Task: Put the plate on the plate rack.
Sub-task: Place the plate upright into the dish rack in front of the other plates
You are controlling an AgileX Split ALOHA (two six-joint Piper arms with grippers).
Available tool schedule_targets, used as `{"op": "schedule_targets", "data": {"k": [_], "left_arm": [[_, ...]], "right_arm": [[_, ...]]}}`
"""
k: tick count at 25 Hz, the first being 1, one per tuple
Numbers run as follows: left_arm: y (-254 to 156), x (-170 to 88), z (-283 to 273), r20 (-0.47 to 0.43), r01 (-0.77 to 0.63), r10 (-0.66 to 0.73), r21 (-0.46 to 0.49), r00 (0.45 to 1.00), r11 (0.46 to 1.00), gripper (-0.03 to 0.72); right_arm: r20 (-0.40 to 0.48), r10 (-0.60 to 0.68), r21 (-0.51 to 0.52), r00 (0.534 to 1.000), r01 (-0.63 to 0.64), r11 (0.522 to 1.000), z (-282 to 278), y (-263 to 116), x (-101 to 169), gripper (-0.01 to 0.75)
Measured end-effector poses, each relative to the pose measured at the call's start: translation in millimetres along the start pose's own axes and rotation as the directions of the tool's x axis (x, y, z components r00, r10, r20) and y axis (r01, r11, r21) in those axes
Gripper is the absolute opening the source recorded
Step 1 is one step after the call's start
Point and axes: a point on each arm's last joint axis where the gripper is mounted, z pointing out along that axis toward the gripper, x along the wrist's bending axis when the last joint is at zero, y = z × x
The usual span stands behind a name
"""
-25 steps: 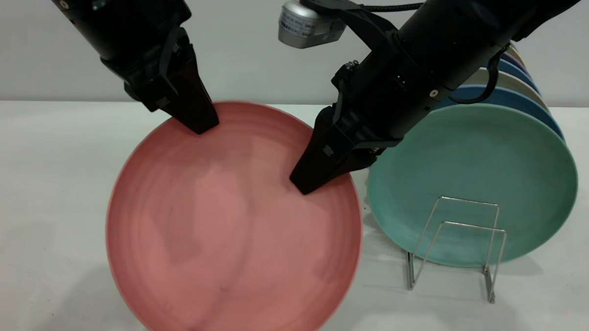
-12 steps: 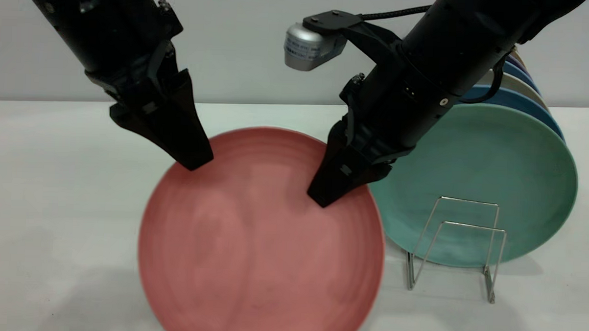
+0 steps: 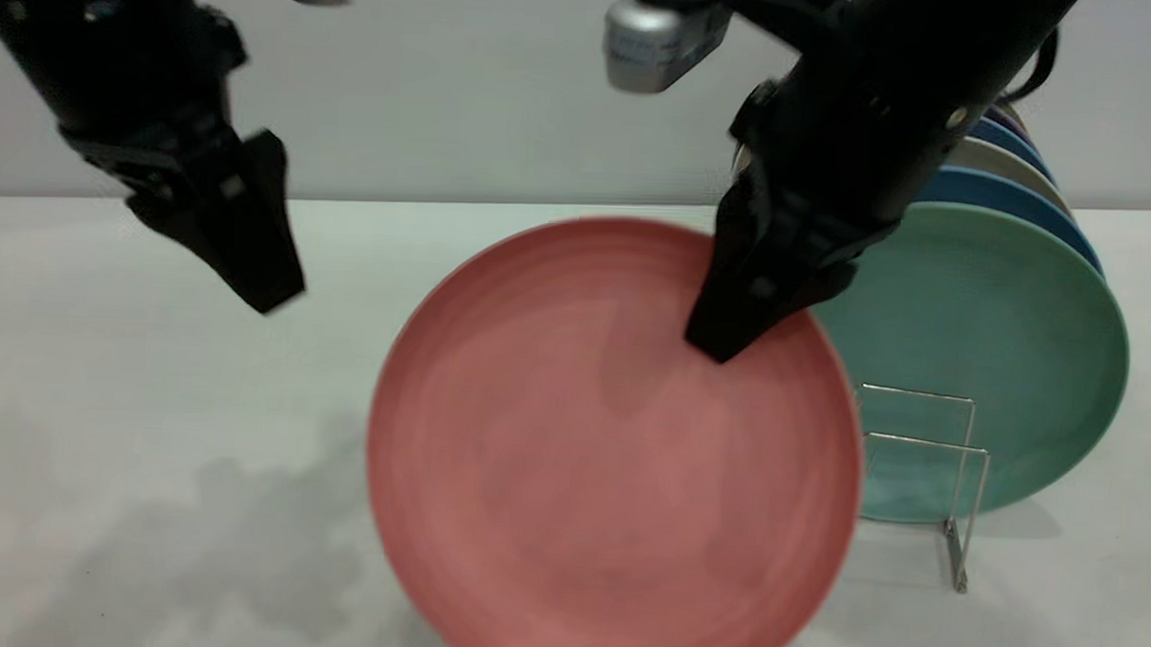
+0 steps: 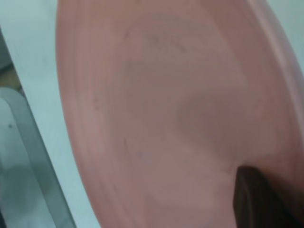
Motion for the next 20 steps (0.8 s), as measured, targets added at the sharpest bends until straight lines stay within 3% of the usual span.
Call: {"op": "schedule_targets", "data": {"k": [6,13,20], "left_arm": [[-9.5,27.6,-4.7,-0.035,0.24,-0.242,-0.043,0.97,0.97,0.479],[-10.8,32.0,-5.5,-0.041,0.272,-0.275,-0.055,0.961,0.961,0.458],[-10.1,32.5,-5.6,-0.044,0.291,-0.294,-0.064,0.955,0.955,0.456]], "right_arm": [[0.073,-0.015,0.038,0.997,0.012,0.999,-33.3,0.0,4.4,0.064],[0.183,-0.039,0.161,0.982,0.009,0.987,-56.7,-8.3,6.0,0.064],[0.294,-0.162,0.293,0.942,0.072,0.953,-68.3,-1.7,30.1,0.064]]}}
